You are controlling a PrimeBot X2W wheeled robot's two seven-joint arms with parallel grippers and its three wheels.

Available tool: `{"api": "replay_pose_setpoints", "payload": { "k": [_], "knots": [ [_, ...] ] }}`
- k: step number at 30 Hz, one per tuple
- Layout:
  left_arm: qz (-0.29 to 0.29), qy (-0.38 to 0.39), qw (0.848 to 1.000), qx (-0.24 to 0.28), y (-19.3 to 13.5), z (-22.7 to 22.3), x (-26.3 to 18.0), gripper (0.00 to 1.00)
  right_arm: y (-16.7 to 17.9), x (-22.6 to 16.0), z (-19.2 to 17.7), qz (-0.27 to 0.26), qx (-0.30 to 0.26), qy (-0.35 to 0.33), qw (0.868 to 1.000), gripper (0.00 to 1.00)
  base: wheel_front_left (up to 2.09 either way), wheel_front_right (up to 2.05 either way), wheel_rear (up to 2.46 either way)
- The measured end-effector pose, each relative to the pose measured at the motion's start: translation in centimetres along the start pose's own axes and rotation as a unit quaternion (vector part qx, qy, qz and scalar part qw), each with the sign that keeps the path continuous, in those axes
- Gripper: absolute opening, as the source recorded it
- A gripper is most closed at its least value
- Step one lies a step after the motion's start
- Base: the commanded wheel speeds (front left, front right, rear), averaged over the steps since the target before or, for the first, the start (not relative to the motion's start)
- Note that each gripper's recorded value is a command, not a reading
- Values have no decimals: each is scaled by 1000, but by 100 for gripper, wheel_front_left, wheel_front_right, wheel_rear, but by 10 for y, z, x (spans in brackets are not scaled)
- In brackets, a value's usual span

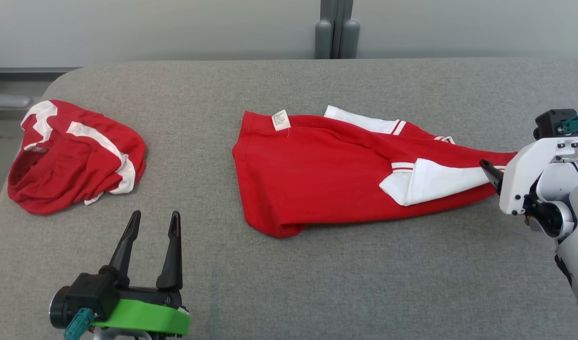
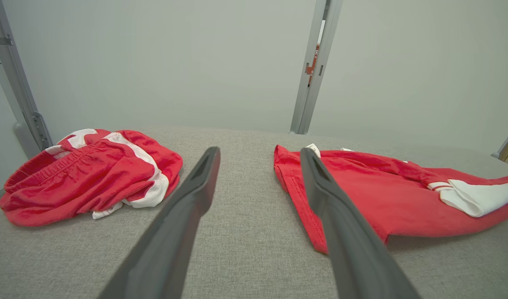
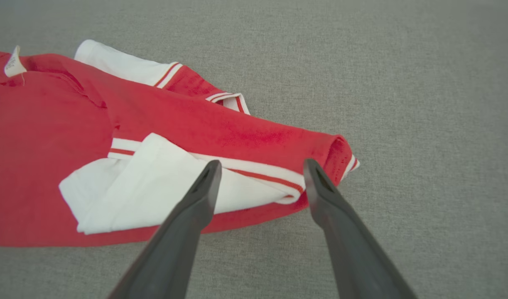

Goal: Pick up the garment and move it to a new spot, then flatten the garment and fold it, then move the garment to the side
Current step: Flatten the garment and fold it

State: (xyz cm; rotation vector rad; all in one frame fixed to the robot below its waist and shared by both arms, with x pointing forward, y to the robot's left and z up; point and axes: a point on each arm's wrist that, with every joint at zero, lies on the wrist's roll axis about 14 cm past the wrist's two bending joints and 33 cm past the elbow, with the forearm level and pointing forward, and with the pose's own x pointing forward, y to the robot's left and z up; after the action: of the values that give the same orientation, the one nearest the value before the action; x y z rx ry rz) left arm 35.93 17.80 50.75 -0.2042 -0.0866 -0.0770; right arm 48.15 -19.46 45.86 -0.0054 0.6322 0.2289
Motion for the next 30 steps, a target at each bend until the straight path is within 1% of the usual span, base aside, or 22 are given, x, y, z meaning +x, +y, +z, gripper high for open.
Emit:
{"api": "replay_pose_setpoints", "payload": {
  "k": [3,8,16,21,24,28,30],
  "knots": [
    [2,2,1000,2,2,-1,0,100,3,5,-10,-10,37,17,999,100,0,0,0],
    [5,9,1000,3,5,-5,0,100,3,14,-14,-30,94,19,995,100,0,0,0],
    [15,14,1000,6,12,-8,2,100,-10,18,-6,-86,124,6,989,100,0,0,0],
    [24,16,1000,6,17,-9,1,100,-20,16,-9,-113,138,18,984,100,0,0,0],
    [26,17,999,7,19,-9,1,100,-21,16,-11,-115,149,27,982,100,0,0,0],
    [28,18,999,7,20,-10,2,100,-22,15,-29,-119,159,55,979,100,0,0,0],
    [28,19,999,7,20,-11,3,100,-18,18,-31,-109,167,58,978,100,0,0,0]
  ]
}}
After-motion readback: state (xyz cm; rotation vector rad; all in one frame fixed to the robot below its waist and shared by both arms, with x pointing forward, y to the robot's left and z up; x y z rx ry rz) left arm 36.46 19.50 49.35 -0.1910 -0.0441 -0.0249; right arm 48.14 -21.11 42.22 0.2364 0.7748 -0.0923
